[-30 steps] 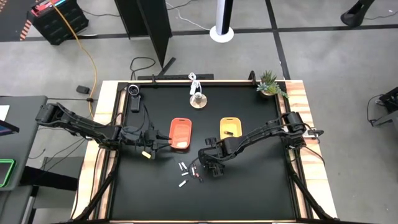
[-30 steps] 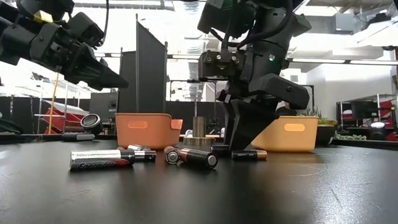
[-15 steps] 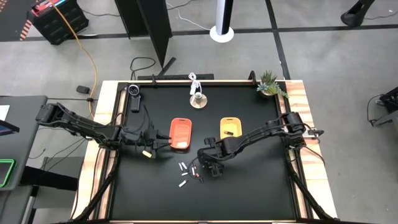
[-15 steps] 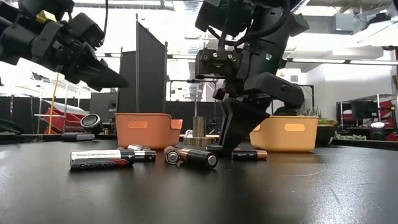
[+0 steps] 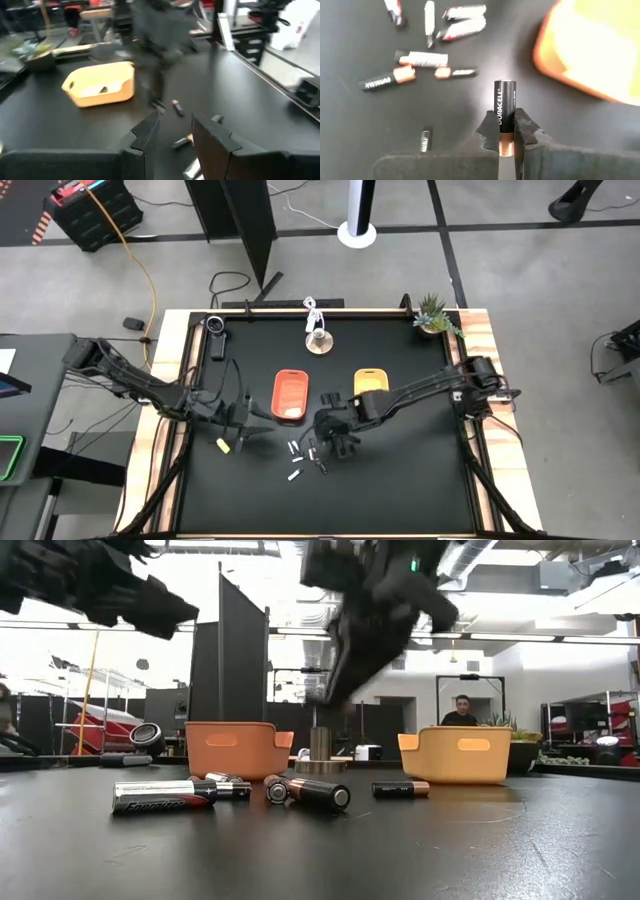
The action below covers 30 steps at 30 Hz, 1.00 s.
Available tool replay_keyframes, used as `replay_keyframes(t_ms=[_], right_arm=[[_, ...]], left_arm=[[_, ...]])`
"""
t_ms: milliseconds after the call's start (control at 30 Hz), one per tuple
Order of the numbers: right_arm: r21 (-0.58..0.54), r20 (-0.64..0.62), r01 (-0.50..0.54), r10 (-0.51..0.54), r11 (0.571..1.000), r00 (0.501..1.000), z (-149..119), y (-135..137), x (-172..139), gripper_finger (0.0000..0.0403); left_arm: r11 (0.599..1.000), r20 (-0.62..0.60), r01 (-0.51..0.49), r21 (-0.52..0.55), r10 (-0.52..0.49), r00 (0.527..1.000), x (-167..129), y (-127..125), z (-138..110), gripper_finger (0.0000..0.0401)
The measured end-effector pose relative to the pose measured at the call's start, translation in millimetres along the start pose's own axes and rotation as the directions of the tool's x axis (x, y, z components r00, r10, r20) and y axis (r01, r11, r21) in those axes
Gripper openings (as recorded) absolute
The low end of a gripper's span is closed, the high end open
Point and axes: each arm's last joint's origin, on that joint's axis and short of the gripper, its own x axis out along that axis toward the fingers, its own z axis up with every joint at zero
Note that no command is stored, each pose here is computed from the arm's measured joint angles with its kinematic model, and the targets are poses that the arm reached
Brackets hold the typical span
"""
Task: Sort batteries
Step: Put the black battery into the yellow bin
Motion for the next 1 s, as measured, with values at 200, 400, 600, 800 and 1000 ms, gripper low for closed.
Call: replay_keyframes(t_ms=[200, 400, 600, 800, 1000], right_arm=[[0.060, -0.039, 0.087, -0.084, 0.994, 0.996, -10.3, -25.0, -49.8, 0.0017], [0.149, -0.182, 0.155, -0.127, 0.977, 0.975, -47.8, -39.9, -65.3, 0.0018], [0.271, -0.247, 0.202, -0.134, 0.941, 0.960, -101.9, -45.9, -57.8, 0.0018], [0.334, -0.256, 0.228, -0.145, 0.915, 0.956, -129.8, -49.8, -52.9, 0.0041], [0.373, -0.268, 0.250, -0.154, 0.894, 0.951, -137.4, -56.7, -48.3, 0.0130]], left_arm=[[0.997, -0.175, -0.003, -0.071, -0.009, 0.985, 8.3, -15.9, -0.3, 0.0110], [0.982, -0.312, -0.048, -0.184, -0.012, 0.950, 30.3, -36.3, -4.9, 0.0110], [0.983, -0.479, -0.072, -0.169, -0.018, 0.878, 63.0, -58.4, -11.2, 0.0110], [0.981, -0.578, -0.098, -0.169, -0.018, 0.816, 90.3, -71.4, -14.2, 0.0110], [0.964, -0.610, -0.107, -0.244, -0.067, 0.790, 105.1, -79.5, -21.0, 0.0110]])
